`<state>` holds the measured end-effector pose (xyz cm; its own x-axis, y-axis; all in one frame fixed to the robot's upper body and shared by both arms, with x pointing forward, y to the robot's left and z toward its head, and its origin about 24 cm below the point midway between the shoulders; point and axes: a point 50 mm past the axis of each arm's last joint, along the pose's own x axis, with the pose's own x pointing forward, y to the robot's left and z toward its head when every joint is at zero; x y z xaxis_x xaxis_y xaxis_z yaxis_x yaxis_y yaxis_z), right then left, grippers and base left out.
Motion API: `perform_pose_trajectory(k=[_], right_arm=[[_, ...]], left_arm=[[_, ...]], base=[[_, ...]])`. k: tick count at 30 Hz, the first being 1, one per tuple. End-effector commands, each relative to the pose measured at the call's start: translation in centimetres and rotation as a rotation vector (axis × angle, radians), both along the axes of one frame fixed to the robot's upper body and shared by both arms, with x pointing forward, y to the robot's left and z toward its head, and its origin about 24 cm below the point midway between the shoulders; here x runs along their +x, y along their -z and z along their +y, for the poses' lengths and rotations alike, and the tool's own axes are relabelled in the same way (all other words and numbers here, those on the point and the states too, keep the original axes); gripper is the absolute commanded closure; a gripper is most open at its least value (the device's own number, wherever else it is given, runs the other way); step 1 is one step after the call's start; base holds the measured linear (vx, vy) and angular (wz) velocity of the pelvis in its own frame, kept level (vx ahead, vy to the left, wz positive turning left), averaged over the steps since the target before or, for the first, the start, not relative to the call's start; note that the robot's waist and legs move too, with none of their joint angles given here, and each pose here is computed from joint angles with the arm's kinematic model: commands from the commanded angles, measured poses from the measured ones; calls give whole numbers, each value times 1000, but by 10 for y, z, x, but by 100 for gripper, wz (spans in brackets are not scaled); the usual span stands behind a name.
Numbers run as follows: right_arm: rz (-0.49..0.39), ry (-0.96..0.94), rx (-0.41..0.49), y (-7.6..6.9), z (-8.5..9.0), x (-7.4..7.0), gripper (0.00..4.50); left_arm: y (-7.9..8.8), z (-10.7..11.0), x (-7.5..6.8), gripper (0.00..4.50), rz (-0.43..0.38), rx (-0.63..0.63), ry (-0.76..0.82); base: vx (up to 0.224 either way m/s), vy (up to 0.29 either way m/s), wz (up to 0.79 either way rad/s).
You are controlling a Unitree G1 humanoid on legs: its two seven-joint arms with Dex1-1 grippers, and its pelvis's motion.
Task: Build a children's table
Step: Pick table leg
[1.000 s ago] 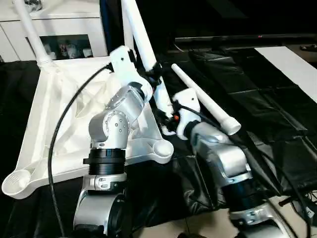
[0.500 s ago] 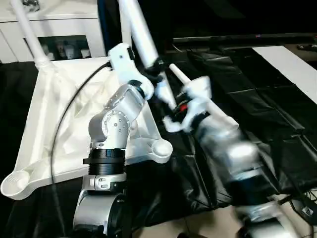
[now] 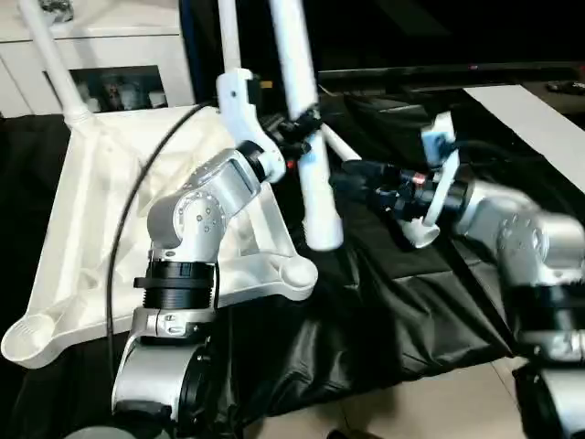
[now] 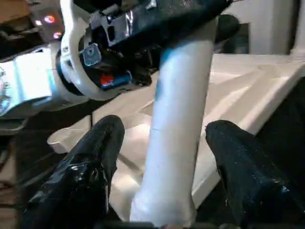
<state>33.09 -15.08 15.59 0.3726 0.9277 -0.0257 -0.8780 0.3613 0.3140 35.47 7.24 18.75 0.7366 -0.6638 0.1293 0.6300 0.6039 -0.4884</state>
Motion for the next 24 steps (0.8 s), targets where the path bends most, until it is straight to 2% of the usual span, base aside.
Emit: perform_pose_trajectory(k=[1, 3, 5, 7, 10, 18, 24], right_arm=[[26, -85, -7, -3, 1, 0, 131], [38, -146, -13, -2, 1, -1, 131], [41, -165, -13, -2, 1, -1, 131], [42, -235, -12, -2, 2, -2, 131], [50, -317, -10, -4, 3, -6, 131], [60, -377, -28, -3, 5, -6, 131], [85, -462, -35, 2, 11, -13, 131]], left_arm=[[-14, -10, -10, 266, -70, -20, 155], [-16, -13, -17, 266, -87, -38, 261], [-16, -13, -19, 266, -91, -43, 296], [-18, -13, -28, 266, -127, -80, 425], [-22, -12, -32, 266, -124, -133, 493], [-27, -9, -33, 266, -134, -176, 534], [-27, -9, -35, 266, -132, -184, 560]], base=[[0, 0, 0], [0, 0, 0], [0, 0, 0], [0, 0, 0], [0, 0, 0], [0, 0, 0], [0, 0, 0]])
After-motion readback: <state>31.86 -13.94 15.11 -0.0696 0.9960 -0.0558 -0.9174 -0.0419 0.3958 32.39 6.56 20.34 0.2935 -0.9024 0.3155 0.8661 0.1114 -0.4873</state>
